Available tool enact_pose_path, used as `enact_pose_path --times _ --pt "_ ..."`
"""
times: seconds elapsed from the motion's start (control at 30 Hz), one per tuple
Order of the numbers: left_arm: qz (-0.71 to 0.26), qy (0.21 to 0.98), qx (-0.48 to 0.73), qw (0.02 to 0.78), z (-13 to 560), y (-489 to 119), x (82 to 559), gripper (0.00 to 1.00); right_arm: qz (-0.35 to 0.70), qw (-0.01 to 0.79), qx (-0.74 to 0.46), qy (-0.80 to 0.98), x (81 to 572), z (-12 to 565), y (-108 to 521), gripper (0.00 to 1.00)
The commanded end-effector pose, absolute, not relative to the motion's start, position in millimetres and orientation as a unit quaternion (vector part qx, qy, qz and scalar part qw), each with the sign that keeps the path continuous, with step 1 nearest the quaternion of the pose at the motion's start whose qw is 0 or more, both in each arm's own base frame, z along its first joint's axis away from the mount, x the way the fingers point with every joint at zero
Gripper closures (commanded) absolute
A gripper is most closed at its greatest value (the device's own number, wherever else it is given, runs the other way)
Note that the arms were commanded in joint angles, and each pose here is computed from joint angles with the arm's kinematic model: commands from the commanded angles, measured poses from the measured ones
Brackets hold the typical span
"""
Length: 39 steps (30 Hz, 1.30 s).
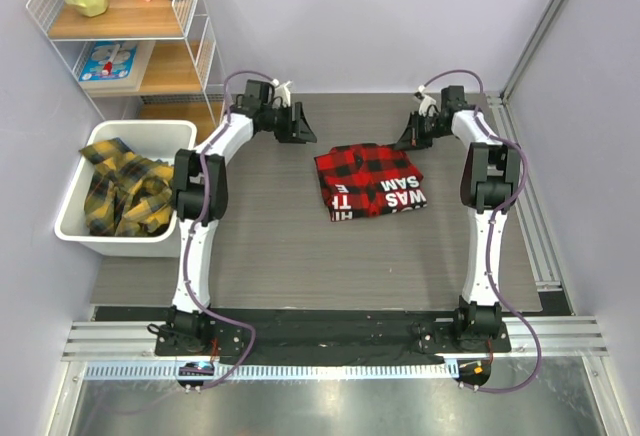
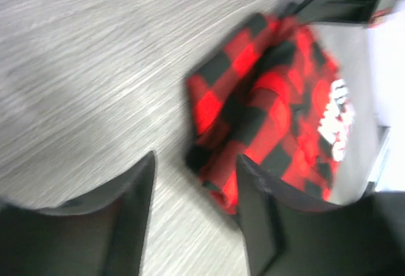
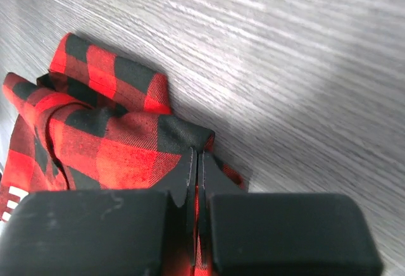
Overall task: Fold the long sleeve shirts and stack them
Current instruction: Fold the shirt
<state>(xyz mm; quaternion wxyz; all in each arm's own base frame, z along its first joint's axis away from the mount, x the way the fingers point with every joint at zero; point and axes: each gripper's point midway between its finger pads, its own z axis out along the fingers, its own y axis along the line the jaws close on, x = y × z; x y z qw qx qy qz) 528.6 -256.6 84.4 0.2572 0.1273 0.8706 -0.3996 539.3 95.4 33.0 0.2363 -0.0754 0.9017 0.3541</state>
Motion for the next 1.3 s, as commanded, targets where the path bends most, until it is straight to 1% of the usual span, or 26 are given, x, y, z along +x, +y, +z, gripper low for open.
enact_pose_path --times 0.0,0.07,0.17,0.27,0.33,0.37,0.4,0.43,0.47,0.53,0.57,0.67,0.73,0.77,0.83,0.9,0.93,0.97,1.0,1.03,1.07,1.1,1.13,1.2,1.23,1.27 --pt "-0.492 0.835 0.104 0.222 119 -280 505 0.38 0.364 0.262 -0.08 0.89 537 66 99 0.99" --pt "-0.496 0.835 0.102 0.214 118 -285 498 0.35 0.367 0.258 -0.078 0.891 535 65 100 0.99" --pt "-0.485 0.848 0.098 0.192 94 -287 485 0.33 0.369 0.247 -0.074 0.893 530 56 101 0.99" --pt "-0.483 0.85 0.106 0.182 83 -293 482 0.36 0.37 0.238 -0.073 0.895 526 48 101 0.99" --pt "-0.493 0.843 0.11 0.184 88 -296 486 0.46 0.371 0.23 -0.071 0.897 524 42 103 0.99" --pt "-0.498 0.84 0.109 0.185 86 -297 489 0.56 0.372 0.227 -0.07 0.897 524 39 103 0.99" --pt "-0.508 0.833 0.113 0.186 91 -299 490 0.62 0.373 0.228 -0.071 0.897 525 38 104 0.99" --pt "-0.513 0.829 0.112 0.192 92 -300 494 0.7 0.375 0.225 -0.07 0.897 526 36 105 0.99" --pt "-0.519 0.822 0.113 0.207 93 -299 502 0.86 0.375 0.226 -0.07 0.896 528 35 106 0.99" --pt "-0.528 0.815 0.103 0.216 101 -298 516 0.97 0.381 0.236 -0.075 0.891 538 38 109 0.99" --pt "-0.529 0.812 0.101 0.224 103 -294 524 1.0 0.387 0.24 -0.067 0.888 544 41 111 0.99" --pt "-0.517 0.804 0.116 0.269 114 -286 550 1.0 0.385 0.285 -0.073 0.875 576 60 110 0.99" --pt "-0.509 0.801 0.136 0.286 122 -281 557 1.0 0.389 0.324 -0.087 0.858 595 91 111 0.99" --pt "-0.507 0.79 0.157 0.307 141 -281 562 1.0 0.403 0.335 -0.09 0.847 598 107 114 0.99" --pt "-0.501 0.785 0.19 0.312 157 -280 554 1.0 0.408 0.359 -0.104 0.833 596 145 114 0.99" --pt "-0.5 0.784 0.205 0.307 163 -277 540 1.0 0.428 0.344 -0.112 0.828 574 153 118 0.99" --pt "-0.495 0.774 0.229 0.321 182 -274 529 1.0 0.428 0.358 -0.127 0.82 561 182 120 0.99" --pt "-0.496 0.77 0.241 0.321 190 -273 518 1.0 0.431 0.356 -0.134 0.818 547 191 122 0.99" --pt "-0.496 0.778 0.242 0.301 175 -270 501 1.0 0.442 0.328 -0.136 0.823 523 174 124 0.99" --pt "-0.489 0.769 0.272 0.31 193 -268 483 1.0 0.444 0.321 -0.143 0.824 508 174 126 0.99" --pt "-0.49 0.767 0.286 0.3 191 -268 468 1.0 0.439 0.321 -0.159 0.824 485 191 126 0.99" --pt "-0.492 0.778 0.285 0.267 170 -264 445 1.0 0.441 0.289 -0.156 0.835 462 171 128 0.99" --pt "-0.49 0.778 0.299 0.254 169 -264 427 1.0 0.431 0.29 -0.188 0.834 447 167 126 0.99" --pt "-0.476 0.772 0.346 0.239 168 -256 384 0.99 0.438 0.229 -0.19 0.848 395 153 126 0.99" --pt "-0.474 0.776 0.36 0.209 148 -255 355 0.99 0.43 0.228 -0.23 0.843 379 146 123 0.99" --pt "-0.463 0.763 0.395 0.219 158 -251 335 0.98 0.44 0.179 -0.224 0.851 341 139 122 0.99"
